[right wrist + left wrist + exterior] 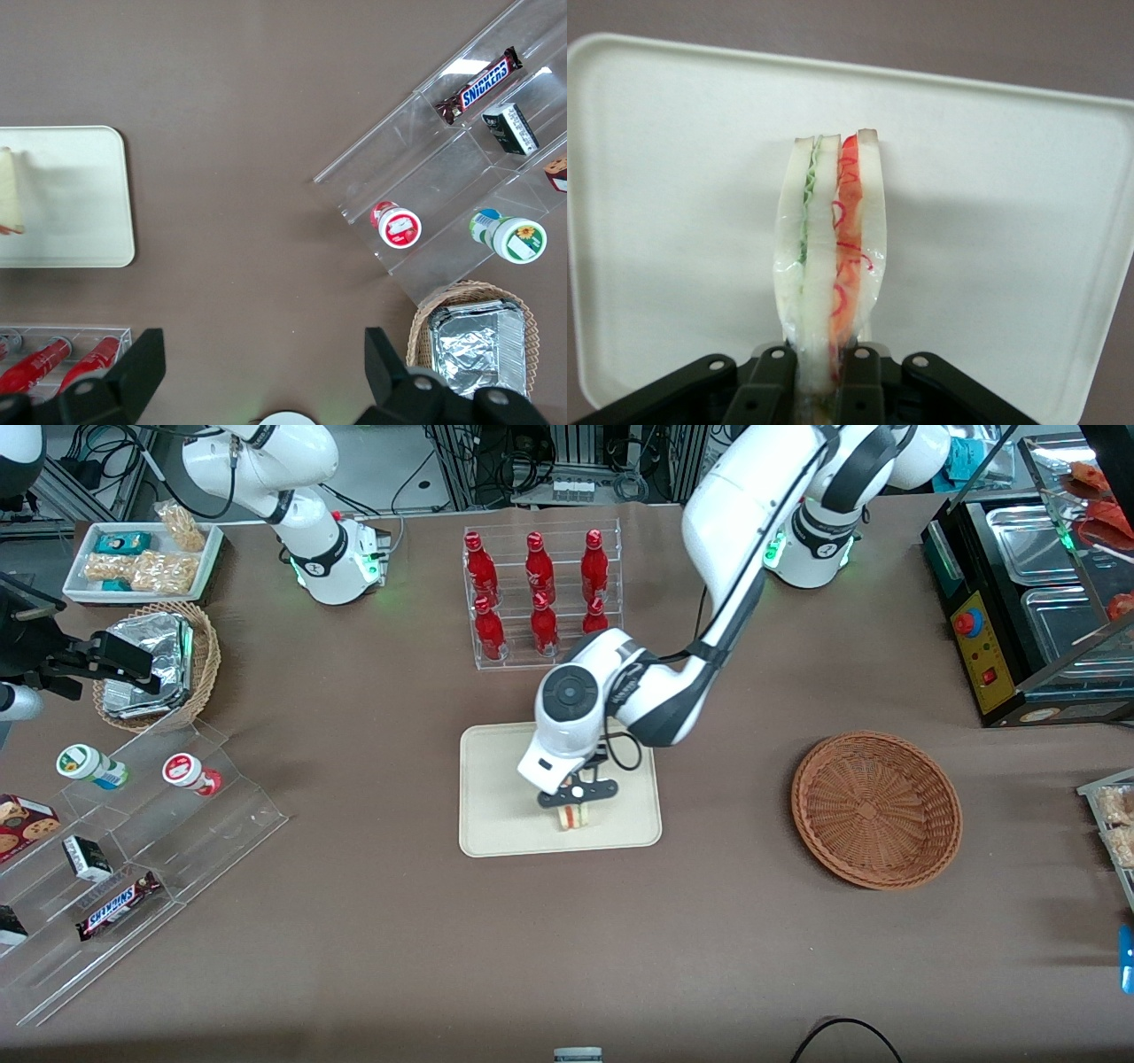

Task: Place sandwich from basket to tray
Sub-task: 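Lift the sandwich and carry it with the left gripper over the tray, then lower the sandwich onto the tray and open the left gripper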

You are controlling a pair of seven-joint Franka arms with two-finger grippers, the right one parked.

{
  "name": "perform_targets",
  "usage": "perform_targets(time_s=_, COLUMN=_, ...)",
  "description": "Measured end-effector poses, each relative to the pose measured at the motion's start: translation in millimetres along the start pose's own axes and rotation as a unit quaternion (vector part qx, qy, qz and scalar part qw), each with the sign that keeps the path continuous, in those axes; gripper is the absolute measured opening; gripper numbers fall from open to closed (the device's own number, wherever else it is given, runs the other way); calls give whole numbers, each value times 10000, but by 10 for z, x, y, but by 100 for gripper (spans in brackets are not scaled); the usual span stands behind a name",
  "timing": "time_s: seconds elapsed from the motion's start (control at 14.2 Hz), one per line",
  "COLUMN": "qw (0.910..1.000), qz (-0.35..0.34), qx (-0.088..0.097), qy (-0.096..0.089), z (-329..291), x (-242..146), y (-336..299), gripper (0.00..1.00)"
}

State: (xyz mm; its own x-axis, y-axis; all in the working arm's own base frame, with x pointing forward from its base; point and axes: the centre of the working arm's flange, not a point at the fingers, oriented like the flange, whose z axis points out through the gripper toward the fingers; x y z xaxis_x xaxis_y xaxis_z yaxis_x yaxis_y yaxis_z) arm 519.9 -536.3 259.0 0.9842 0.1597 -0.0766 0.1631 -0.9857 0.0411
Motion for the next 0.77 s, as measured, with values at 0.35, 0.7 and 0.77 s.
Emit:
perform_targets(time_s=0.35, qw=9997, qz=136, qx=-31, qy=182, z=131, x=-126, y=156, gripper=15)
perform_targets(time_s=0.7, qw=9997, qz=66, qx=-71, qy=231, z=264, x=-135, y=155, gripper=49)
perform_targets(time_s=0.77, qw=9996, qz=38, qx=-90, qy=255, z=235, x=-143, y=171, gripper=58)
